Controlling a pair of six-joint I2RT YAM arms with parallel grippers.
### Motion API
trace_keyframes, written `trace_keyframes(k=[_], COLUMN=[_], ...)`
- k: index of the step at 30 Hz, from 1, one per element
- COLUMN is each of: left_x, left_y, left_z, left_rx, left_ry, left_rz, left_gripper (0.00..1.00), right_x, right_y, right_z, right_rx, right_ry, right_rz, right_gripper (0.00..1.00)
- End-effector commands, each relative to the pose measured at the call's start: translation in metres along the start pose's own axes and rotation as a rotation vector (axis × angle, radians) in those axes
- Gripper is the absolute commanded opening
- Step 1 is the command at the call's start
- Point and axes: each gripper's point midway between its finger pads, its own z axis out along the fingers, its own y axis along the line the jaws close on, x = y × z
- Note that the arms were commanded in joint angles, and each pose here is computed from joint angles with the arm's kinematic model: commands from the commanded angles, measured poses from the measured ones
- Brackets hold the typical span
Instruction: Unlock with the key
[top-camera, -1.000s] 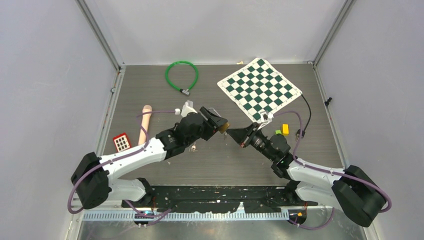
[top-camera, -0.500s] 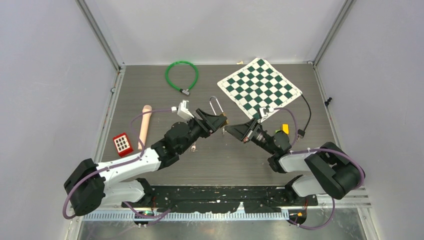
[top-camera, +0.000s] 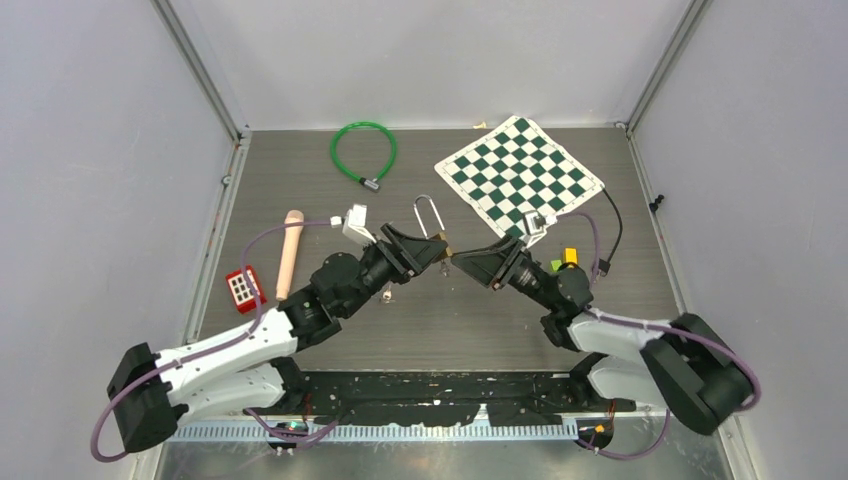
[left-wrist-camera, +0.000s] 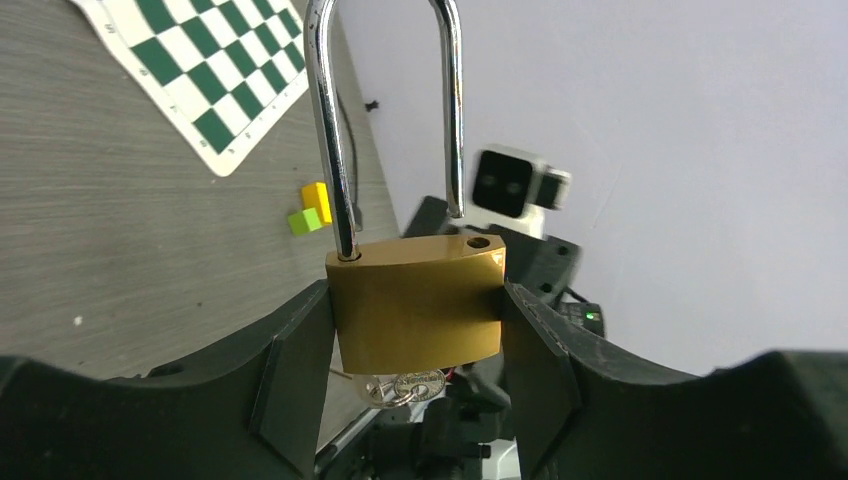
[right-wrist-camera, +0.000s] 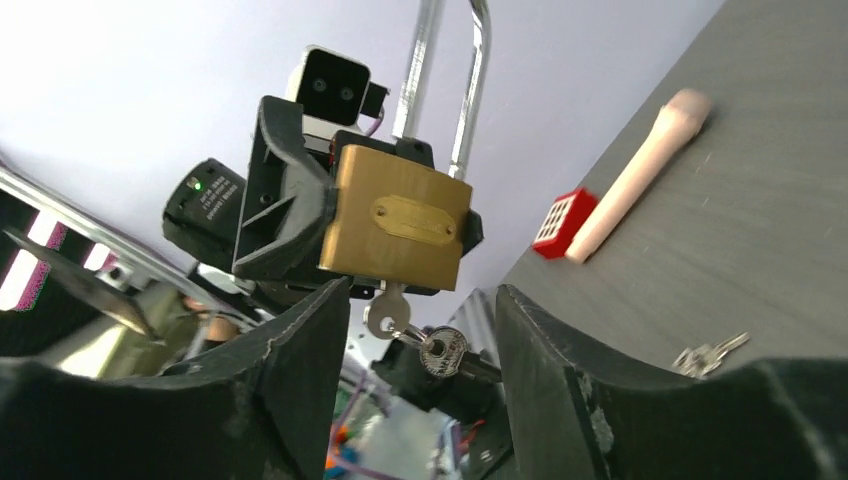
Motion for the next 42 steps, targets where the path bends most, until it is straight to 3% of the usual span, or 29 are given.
trace_keyframes(k=[1, 6, 10, 27, 31, 35, 37, 38, 39, 42], left_x=[-0.024, -0.025, -0.026, -0.013, -0.008, -0.006, -0.006, -0.007, -0.007, -0.014], left_y=[-0.014, -0.009, -0.012, -0.029, -0.027, -0.027, -0.026, -0.024, -0.022, -0.013], left_z=[-0.01, -0.01, -0.007, 0.002, 0.003, 0.003, 0.002, 0.001, 0.0, -0.006], left_rx=[-0.08, -0.149, -0.155, -0.081, -0.077, -0.071, -0.072, -0.074, -0.075, -0.096], left_ry=[-0.05, -0.041, -0.036, -0.007, 0.002, 0.009, 0.007, 0.003, -0.003, -0.037], left_rz=[0.026, 0.034, 0.033, -0.004, -0.008, -0.005, 0.001, 0.004, 0.012, 0.046], left_gripper=[0.0, 0.0, 0.0, 0.0, 0.0, 0.01, 0.07, 0.15, 0.26, 0.61], right_x=[-0.009, -0.012, -0.012, -0.001, -0.004, -0.005, -0.005, -0.005, -0.005, -0.006], right_y=[0.001, 0.006, 0.014, 0.001, 0.002, -0.001, -0.003, -0.004, -0.006, -0.007], right_z=[-0.006, -0.006, -0.001, 0.032, 0.037, 0.036, 0.034, 0.033, 0.031, 0.025], right_rx=[0.053, 0.135, 0.17, 0.266, 0.266, 0.276, 0.285, 0.29, 0.295, 0.31], right_ry=[-0.051, -0.051, -0.059, -0.105, -0.125, -0.136, -0.143, -0.145, -0.147, -0.158], right_rz=[-0.324, -0.583, -0.662, -0.62, -0.61, -0.597, -0.588, -0.581, -0.576, -0.551], right_gripper=[0.65, 0.7, 0.72, 0.73, 0.69, 0.53, 0.33, 0.28, 0.19, 0.08])
